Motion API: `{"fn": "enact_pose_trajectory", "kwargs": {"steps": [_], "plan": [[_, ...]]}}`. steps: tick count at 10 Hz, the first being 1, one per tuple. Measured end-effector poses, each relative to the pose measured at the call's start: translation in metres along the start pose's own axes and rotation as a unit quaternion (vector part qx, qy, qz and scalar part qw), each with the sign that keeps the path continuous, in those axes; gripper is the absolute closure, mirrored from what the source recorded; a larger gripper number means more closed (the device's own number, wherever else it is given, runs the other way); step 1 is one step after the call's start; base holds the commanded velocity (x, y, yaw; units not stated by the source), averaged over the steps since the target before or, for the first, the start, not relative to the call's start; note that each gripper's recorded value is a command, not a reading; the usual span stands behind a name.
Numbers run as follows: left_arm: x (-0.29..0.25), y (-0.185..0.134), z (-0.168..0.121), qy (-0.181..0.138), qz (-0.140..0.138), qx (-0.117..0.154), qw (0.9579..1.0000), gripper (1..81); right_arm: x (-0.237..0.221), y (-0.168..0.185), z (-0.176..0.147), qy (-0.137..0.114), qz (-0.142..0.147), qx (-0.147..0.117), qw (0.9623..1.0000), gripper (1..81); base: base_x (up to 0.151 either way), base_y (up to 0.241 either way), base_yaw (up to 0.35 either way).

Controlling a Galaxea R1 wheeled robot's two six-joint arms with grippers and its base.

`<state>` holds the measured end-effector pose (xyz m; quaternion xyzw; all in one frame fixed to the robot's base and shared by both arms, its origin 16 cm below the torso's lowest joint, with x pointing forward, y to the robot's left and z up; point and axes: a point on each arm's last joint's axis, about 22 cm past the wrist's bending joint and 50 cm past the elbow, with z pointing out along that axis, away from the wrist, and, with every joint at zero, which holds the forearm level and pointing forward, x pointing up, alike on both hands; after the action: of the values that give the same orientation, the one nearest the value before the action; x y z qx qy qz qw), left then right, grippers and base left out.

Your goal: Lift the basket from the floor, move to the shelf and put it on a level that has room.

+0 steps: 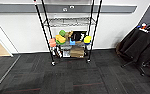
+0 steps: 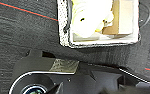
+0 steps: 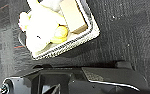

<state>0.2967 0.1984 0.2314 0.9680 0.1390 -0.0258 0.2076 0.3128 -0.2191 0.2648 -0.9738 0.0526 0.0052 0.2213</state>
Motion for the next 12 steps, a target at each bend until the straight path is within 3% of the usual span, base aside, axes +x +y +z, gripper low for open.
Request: {"fn": "enact_pose_trajectory", "kwargs": {"steps": [3,5,8,12], "plan": [[0.013,-0.004,0.017,0.006,-0.031,-0.002,0.9995,1.0,0.033,-0.003,0.015,0.0,-0.015,0.004,0.9999,1.0,0.0,0.0,0.0],[0.029,-0.003,0.031,0.018,-0.048,-0.007,0.9986,1.0,0.054,0.01,0.025,-0.003,-0.025,-0.01,0.9996,1.0,0.0,0.0,0.0],[0.044,0.005,0.059,0.03,-0.052,-0.014,0.9981,1.0,0.072,0.024,0.048,-0.007,-0.036,-0.03,0.9989,1.0,0.0,0.0,0.0],[0.045,-0.032,0.102,0.021,-0.063,0.016,0.9977,1.0,0.084,0.044,0.088,-0.021,-0.027,-0.036,0.9988,1.0,0.0,0.0,0.0]]}}
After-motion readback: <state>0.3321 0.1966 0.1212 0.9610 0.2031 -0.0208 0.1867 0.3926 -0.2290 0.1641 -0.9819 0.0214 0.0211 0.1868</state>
